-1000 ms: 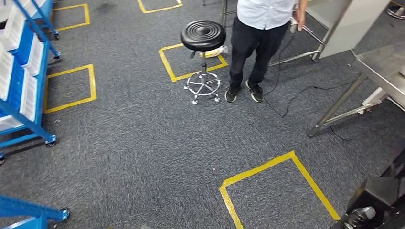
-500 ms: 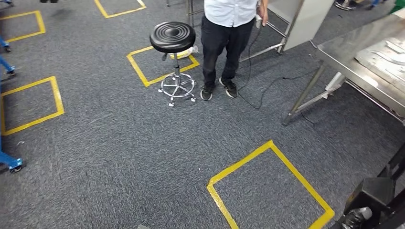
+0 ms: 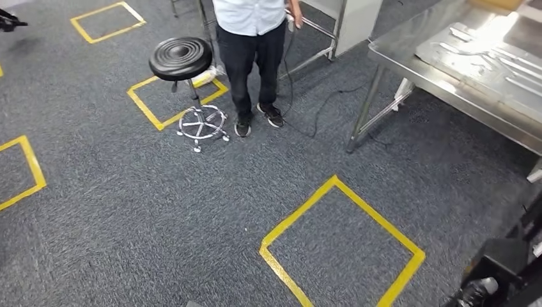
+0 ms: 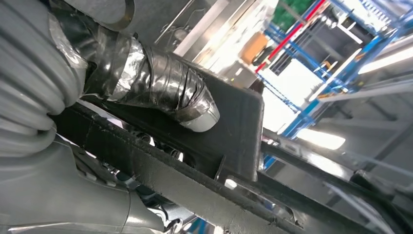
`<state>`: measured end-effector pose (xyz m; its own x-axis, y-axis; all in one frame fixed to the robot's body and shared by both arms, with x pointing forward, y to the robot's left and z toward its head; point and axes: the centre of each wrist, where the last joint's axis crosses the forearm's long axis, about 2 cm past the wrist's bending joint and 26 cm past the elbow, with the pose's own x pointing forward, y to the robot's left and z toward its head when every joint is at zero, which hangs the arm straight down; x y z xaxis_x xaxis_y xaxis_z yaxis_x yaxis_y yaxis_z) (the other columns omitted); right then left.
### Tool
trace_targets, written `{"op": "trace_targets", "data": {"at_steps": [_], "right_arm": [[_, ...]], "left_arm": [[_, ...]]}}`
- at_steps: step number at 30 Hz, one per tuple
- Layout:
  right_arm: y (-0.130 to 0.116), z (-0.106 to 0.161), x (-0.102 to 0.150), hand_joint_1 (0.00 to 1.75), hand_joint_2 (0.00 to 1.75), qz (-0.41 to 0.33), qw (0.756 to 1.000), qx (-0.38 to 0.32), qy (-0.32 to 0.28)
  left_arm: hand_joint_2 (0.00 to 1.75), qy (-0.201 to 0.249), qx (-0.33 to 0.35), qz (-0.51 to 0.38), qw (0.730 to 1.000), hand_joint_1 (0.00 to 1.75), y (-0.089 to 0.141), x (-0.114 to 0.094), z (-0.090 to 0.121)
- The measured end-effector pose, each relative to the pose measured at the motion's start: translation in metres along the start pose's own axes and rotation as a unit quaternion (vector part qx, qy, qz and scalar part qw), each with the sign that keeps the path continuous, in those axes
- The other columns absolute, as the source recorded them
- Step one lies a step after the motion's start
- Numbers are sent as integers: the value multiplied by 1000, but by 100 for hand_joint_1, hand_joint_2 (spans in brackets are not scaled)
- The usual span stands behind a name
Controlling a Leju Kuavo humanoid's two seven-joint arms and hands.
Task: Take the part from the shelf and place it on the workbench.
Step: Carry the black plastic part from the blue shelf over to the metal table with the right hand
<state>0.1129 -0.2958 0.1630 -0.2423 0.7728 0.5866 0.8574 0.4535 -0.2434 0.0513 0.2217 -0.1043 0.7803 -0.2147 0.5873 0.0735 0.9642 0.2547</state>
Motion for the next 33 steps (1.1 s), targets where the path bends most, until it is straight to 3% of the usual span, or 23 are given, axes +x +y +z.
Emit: {"op": "trace_targets", "data": {"at_steps": [33], "right_arm": [[2,3,-1,175,175,-1,1000,5,4]], "left_arm": [[175,-7,-7,4,1000,0,-1,-3,2]]}}
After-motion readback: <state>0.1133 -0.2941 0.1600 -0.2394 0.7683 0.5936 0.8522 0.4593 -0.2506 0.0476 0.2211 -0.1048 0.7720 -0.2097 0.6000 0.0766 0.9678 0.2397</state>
